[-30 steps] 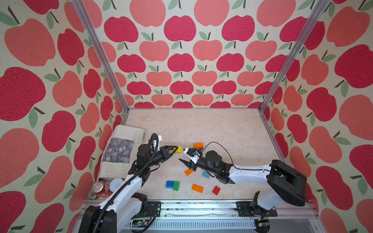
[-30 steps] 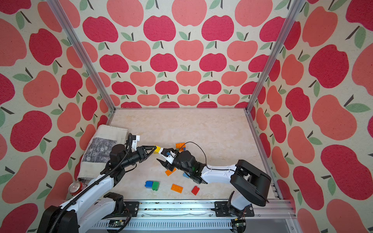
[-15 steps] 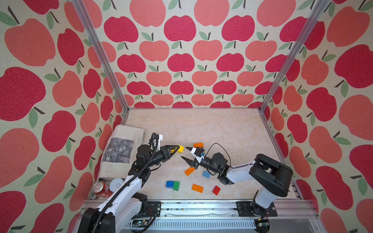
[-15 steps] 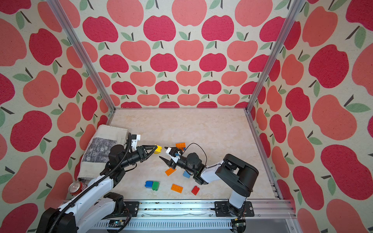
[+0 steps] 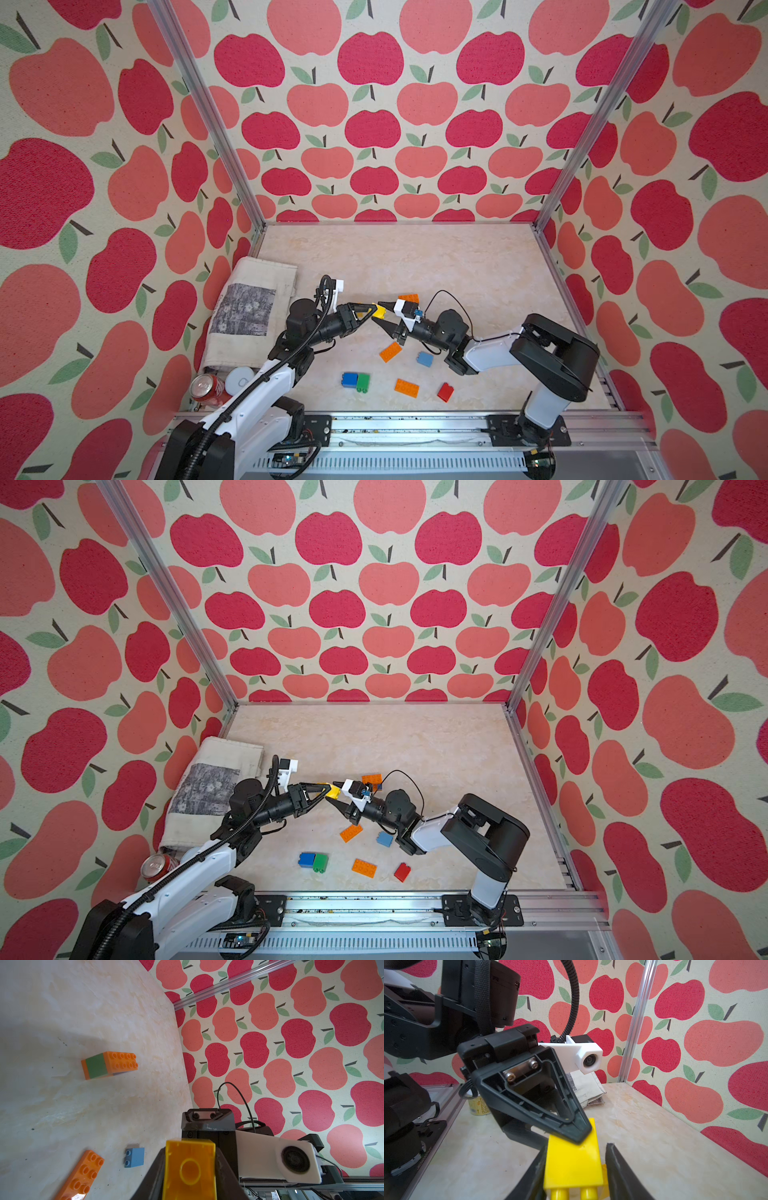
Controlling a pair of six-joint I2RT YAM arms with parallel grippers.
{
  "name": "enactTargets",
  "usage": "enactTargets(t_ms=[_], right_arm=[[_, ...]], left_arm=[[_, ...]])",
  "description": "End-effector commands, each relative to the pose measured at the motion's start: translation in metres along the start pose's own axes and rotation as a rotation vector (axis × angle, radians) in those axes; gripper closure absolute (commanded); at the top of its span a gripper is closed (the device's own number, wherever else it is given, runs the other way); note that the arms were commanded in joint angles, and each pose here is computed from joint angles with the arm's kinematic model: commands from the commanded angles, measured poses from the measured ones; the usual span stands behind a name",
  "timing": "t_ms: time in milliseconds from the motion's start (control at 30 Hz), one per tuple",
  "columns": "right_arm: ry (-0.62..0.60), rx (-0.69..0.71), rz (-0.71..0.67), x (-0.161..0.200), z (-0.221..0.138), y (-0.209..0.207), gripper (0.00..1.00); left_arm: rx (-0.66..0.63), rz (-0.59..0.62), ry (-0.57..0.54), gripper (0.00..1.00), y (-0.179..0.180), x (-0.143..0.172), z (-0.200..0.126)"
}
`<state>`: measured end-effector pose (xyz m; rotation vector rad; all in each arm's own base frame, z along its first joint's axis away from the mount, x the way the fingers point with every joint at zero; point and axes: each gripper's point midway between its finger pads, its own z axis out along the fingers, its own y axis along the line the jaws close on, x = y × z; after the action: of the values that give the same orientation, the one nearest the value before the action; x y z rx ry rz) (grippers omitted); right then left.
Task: Assemble the letter p with lego
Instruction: Pick up the lego brick from the center of the board.
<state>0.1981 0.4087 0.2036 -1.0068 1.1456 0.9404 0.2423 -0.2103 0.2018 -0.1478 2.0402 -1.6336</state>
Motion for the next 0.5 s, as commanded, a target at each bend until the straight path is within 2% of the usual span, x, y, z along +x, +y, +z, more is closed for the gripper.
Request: enactTargets(t_ms=[0, 167, 300, 467], right_arm=[[-0.028, -0.020, 0.013, -0.006, 0.004, 0.000, 0.58], [-0.015, -0.019, 0.015, -0.001, 0.002, 0.001, 0.60], [-0.016, -0.014, 0.016, -0.002, 0.001, 0.000, 0.66], [0.021, 0.023, 0.040, -0.003, 0.002, -0.008, 0.81]], left_arm=[[0.055, 0.057, 0.001, 0.71, -0.020, -0.005, 0.001], [0.061, 0.063, -0.008, 0.70, -0.022, -0.007, 0.001], [0.064, 0.062, -0.004, 0.69, -0.022, -0.007, 0.002], [0.000, 0.072, -0.021, 0.53, -0.012, -0.011, -0.002]])
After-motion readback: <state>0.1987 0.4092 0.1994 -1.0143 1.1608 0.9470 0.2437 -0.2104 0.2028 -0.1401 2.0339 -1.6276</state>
